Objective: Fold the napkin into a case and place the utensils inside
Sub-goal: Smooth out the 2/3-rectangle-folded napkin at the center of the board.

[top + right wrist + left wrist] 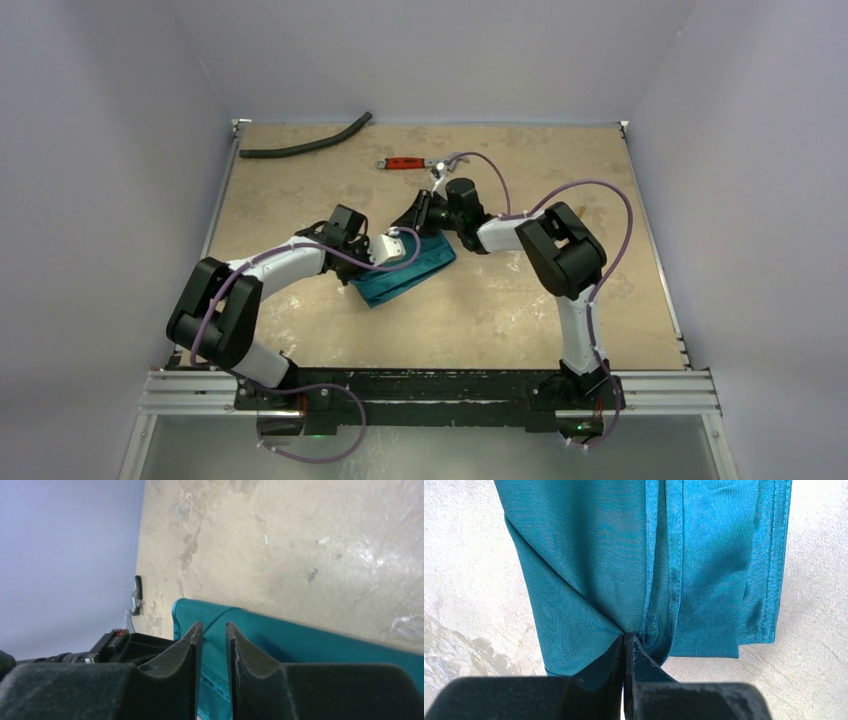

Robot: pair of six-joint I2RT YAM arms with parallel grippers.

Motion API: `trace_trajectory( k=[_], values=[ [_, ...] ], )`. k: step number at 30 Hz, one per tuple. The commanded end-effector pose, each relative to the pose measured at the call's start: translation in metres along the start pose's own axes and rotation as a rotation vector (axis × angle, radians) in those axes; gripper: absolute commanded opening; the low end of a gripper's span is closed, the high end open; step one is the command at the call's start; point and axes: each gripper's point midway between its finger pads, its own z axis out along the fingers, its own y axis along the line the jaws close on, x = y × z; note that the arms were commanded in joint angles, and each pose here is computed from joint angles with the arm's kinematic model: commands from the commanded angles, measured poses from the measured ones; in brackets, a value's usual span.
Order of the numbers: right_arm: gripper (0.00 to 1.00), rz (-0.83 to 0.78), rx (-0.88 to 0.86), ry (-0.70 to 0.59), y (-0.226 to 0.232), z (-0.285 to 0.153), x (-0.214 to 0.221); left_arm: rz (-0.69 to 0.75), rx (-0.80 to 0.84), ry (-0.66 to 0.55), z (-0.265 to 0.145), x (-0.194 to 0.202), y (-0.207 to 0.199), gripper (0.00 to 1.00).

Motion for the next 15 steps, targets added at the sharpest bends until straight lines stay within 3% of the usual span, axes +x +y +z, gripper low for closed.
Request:
trace_trajectory(
  k=[1,10,15],
  values=[
    [0.23,-0.039,-0.008,-0.032,0.007,0.003,-0.015,0.045,0.017,0.017,0.005,0.007,-0.004,0.0],
    [0.12,0.03,0.132,-0.101,-0.068,-0.013,-0.013,0.117,-0.003,0.012,0.002,0.002,0.005,0.0],
    [0.11,0.01,0.148,-0.149,-0.07,-0.022,-0.017,0.122,-0.014,-0.012,0.0,-0.008,0.011,0.0]
  ],
)
